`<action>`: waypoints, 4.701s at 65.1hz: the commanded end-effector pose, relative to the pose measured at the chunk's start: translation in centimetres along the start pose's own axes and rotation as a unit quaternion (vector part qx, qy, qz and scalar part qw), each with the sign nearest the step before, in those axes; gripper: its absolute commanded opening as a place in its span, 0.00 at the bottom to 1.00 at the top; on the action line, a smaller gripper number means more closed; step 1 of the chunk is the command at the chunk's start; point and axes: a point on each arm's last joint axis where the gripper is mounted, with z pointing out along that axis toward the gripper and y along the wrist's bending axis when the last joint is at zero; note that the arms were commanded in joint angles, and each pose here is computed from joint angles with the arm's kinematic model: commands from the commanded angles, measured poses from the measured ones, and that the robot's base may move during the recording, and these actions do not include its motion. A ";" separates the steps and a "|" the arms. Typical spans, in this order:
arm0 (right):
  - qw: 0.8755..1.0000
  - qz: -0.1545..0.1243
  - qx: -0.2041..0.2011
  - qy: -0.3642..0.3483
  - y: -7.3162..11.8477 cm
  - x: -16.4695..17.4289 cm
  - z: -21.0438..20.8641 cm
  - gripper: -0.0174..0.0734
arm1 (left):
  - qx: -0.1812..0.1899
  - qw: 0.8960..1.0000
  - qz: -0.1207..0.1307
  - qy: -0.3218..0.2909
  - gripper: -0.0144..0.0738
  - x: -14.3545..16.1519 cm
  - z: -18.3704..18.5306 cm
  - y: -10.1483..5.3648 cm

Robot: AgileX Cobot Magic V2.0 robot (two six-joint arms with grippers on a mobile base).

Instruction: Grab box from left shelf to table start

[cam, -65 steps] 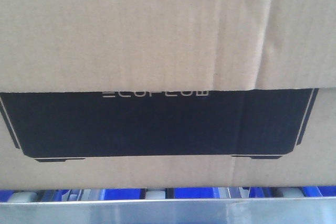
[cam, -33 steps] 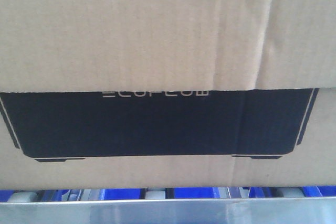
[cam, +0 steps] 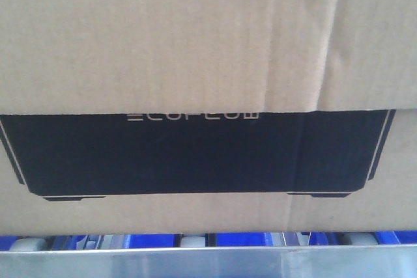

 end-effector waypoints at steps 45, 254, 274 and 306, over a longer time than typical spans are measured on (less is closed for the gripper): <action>0.999 -0.006 -0.006 -0.051 0.1 -0.8 -1.3 0.25 | 0.018 0.999 -0.005 -0.046 0.05 -0.8 -1.4 -0.3; 0.982 -0.025 -0.078 -0.170 -0.8 6.3 -9.3 0.25 | 0.048 0.981 -0.063 -0.179 0.05 4.9 -11.7 2.7; 0.976 -0.016 -0.100 -0.194 -1.9 8.0 -11.1 0.25 | 0.059 0.973 -0.059 -0.217 0.05 6.9 -14.2 3.5; 0.975 -0.014 -0.101 -0.197 -2.4 8.8 -11.7 0.25 | 0.059 0.973 -0.058 -0.217 0.05 7.0 -14.2 3.5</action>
